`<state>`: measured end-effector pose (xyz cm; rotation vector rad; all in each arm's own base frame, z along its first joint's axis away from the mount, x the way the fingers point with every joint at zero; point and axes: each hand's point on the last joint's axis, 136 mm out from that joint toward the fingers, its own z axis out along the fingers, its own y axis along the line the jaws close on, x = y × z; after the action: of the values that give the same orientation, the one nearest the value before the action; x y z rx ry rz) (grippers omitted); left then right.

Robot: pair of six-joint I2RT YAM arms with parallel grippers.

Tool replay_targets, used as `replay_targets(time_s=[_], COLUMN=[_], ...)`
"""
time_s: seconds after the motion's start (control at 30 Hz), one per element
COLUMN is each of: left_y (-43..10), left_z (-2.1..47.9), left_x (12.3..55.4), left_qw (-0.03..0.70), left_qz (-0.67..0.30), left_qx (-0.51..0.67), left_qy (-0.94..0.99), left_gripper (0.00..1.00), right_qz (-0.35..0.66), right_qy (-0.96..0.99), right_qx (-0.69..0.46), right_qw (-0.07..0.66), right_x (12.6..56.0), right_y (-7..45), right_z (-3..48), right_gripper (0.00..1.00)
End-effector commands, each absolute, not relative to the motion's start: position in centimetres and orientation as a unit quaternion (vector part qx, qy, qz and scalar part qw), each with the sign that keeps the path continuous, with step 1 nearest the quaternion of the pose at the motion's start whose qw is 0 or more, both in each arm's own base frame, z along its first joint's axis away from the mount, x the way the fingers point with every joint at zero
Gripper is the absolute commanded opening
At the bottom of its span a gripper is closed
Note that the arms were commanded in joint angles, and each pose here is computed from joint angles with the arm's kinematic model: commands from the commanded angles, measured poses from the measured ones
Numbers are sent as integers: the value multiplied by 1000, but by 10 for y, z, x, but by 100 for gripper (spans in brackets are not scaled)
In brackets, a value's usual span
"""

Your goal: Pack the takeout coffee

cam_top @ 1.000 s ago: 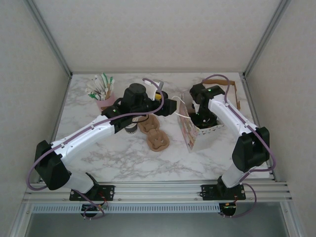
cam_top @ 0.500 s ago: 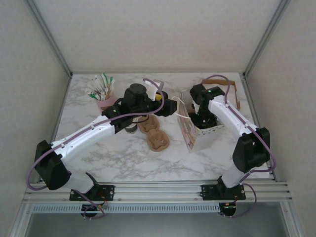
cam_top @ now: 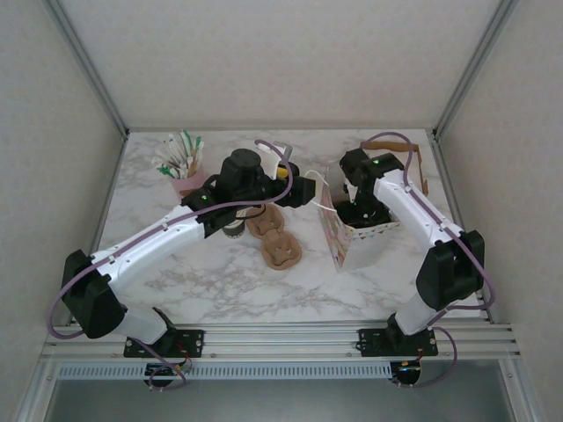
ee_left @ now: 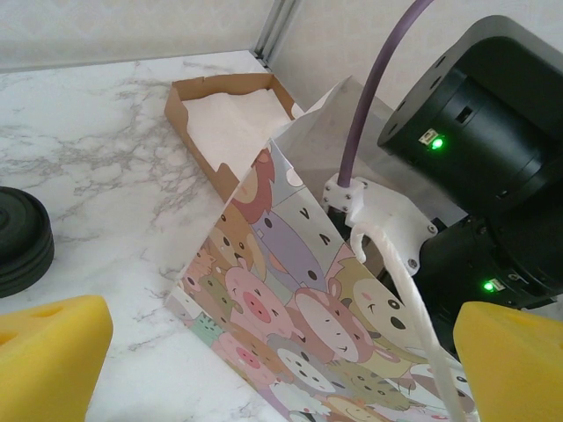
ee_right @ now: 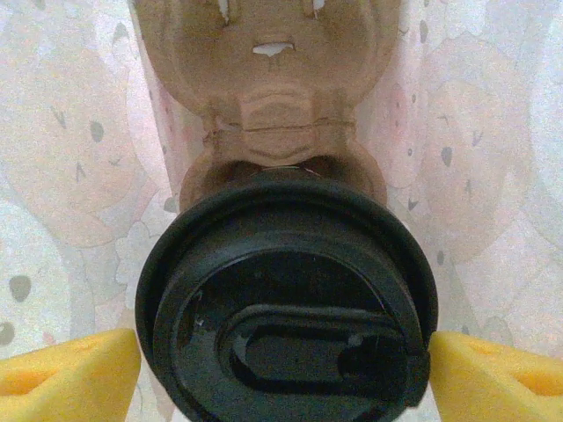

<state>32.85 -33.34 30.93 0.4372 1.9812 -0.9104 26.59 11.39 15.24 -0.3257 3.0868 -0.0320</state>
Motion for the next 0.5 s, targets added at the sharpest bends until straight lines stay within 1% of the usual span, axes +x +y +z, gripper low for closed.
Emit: replay_targets(time_s=[0.0,0.47], left_y=[-337,-340], left_z=[316,317], left_x=[328,327], left_qw=[450,450], left_qz=[-372,-374], left_qx=[173,175], left_qy=[793,792], left_gripper=[100,100], right_qz=[-13,-5], right_qy=[995,994], right_qx=[-96,-91], right_qw=[36,52], right_x=[264,262], right_y=[108,109], right_z=[172,188], right_gripper=[87,89])
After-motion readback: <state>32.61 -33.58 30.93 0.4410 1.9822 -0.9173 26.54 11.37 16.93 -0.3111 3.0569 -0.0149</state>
